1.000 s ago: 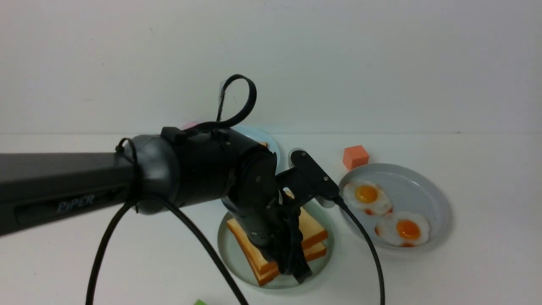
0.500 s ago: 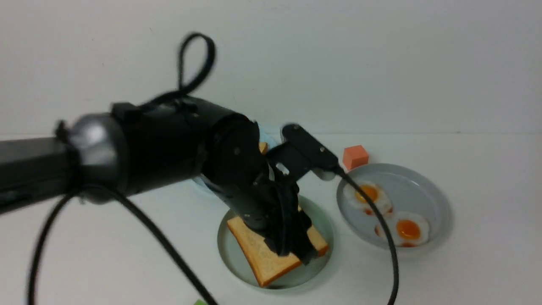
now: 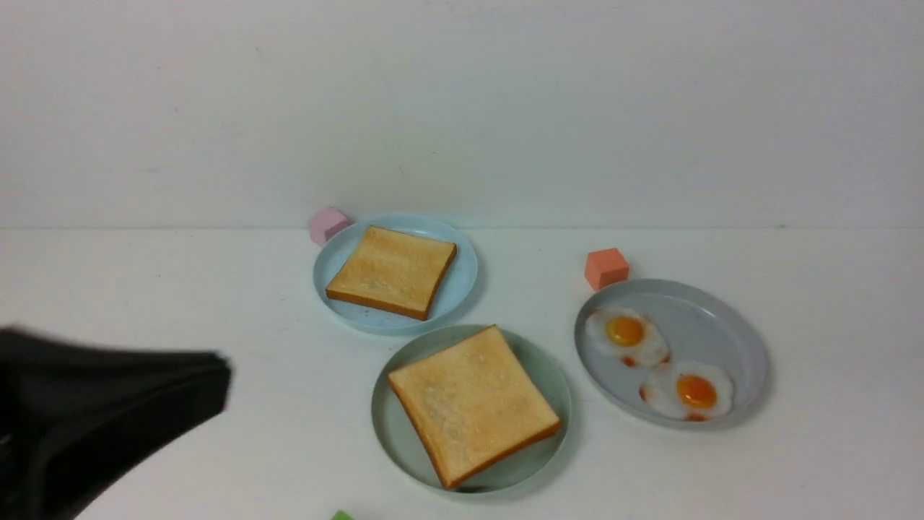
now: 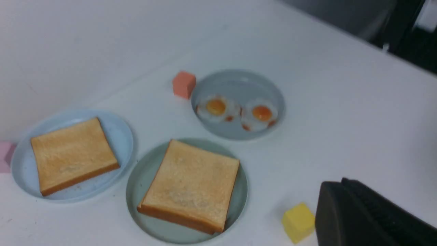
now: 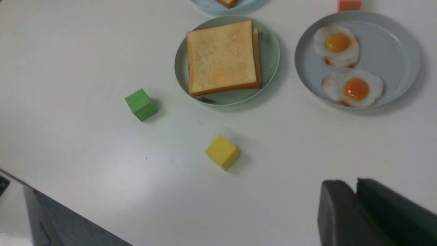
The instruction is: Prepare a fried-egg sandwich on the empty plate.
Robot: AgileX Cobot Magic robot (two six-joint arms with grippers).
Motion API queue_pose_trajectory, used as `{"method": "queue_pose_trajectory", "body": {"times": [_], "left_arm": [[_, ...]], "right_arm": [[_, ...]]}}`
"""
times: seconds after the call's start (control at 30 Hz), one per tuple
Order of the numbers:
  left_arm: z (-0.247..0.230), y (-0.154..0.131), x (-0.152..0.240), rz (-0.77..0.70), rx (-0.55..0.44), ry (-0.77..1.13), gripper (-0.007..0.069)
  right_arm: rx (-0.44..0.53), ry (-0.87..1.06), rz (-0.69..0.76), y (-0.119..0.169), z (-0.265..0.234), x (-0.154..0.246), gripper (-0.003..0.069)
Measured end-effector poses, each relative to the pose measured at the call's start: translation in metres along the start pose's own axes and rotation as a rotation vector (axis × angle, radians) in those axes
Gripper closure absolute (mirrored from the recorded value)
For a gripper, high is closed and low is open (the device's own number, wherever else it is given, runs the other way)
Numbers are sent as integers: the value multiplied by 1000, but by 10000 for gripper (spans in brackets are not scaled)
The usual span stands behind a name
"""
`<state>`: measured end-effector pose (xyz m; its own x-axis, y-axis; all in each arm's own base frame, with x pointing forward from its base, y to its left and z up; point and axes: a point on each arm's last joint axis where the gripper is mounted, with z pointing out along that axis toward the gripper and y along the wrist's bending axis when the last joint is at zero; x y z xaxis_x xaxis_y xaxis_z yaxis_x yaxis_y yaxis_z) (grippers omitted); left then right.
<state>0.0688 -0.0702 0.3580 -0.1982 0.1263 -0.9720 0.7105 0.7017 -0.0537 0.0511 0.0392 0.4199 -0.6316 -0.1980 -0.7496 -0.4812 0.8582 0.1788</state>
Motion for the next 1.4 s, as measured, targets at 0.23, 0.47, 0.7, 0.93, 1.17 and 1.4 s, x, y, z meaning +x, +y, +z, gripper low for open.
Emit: {"method": "queue_pose_trajectory", "body": {"times": [0.23, 0.47, 0.7, 0.93, 1.17, 1.4], "left_arm": [[-26, 4, 84, -112, -12, -192, 638], [-30, 5, 114, -133, -10, -282, 638], [-27, 6, 120, -136, -11, -251, 638], [-27, 6, 121, -137, -11, -251, 638], [-27, 6, 121, -137, -11, -249, 638], [-27, 6, 121, -137, -11, -249, 638]], "right_arm": [[-26, 8, 8, 2, 0, 1, 556], [-34, 11, 11, 3, 0, 1, 548], [-34, 11, 11, 3, 0, 1, 539], [-12, 5, 44, 1, 0, 1, 533], [156, -156, 170, -16, -1, 24, 646], [335, -412, 133, -45, 64, 90, 670]]}}
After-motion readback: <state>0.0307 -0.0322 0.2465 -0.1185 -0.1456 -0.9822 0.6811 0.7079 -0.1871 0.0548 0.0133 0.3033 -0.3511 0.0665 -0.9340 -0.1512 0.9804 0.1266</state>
